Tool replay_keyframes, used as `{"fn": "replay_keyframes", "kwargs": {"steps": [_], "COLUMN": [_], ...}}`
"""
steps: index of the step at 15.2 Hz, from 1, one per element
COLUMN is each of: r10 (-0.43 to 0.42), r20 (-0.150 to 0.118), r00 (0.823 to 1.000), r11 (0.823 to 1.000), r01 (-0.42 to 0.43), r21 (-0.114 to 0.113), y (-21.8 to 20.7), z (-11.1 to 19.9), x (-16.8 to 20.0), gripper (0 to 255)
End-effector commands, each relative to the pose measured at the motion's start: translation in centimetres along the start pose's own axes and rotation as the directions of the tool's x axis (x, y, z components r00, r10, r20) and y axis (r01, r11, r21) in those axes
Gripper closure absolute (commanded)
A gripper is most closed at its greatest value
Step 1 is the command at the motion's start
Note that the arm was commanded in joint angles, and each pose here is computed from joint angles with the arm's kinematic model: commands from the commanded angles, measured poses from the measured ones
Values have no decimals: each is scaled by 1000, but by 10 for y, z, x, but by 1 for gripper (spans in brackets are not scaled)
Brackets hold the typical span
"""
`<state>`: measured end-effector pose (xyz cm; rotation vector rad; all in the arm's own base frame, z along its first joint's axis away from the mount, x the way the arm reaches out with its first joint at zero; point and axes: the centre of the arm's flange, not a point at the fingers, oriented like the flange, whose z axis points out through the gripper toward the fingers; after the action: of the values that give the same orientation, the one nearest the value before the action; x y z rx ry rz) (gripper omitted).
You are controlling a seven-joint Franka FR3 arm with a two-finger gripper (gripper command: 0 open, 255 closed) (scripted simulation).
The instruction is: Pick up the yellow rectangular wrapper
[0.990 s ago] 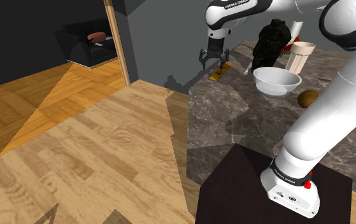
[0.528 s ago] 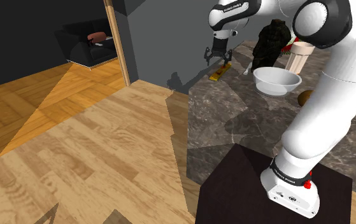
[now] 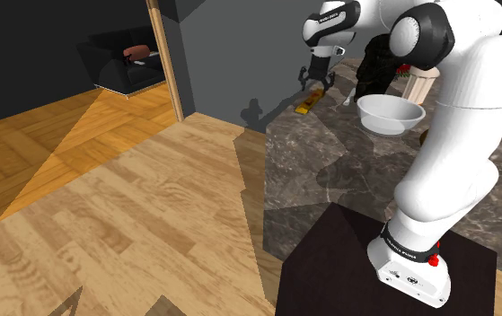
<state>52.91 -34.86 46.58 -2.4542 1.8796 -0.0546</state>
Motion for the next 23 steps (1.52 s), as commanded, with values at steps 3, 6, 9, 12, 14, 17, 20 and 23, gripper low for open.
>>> {"fn": "replay_keyframes", "kwargs": {"steps": [3,6,9,12,14,17,20,23], "r10": [13,13,13,13,13,13,13,13], "r20": [-1,-1,-1,-1,-1,-1,-1,-1], "r00": [1000,1000,1000,1000,1000,1000,1000,1000], "r11": [1000,1000,1000,1000,1000,1000,1000,1000], "r01": [-13,-13,-13,-13,-13,-13,-13,-13], "r21": [2,2,2,2,2,2,2,2], "y": [4,5,5,4,5,4,4,3], "z": [19,35,38,37,37,37,28,12], "x": [5,5,4,4,5,5,5,5], "gripper": [0,0,255,255,255,255,255,255]}}
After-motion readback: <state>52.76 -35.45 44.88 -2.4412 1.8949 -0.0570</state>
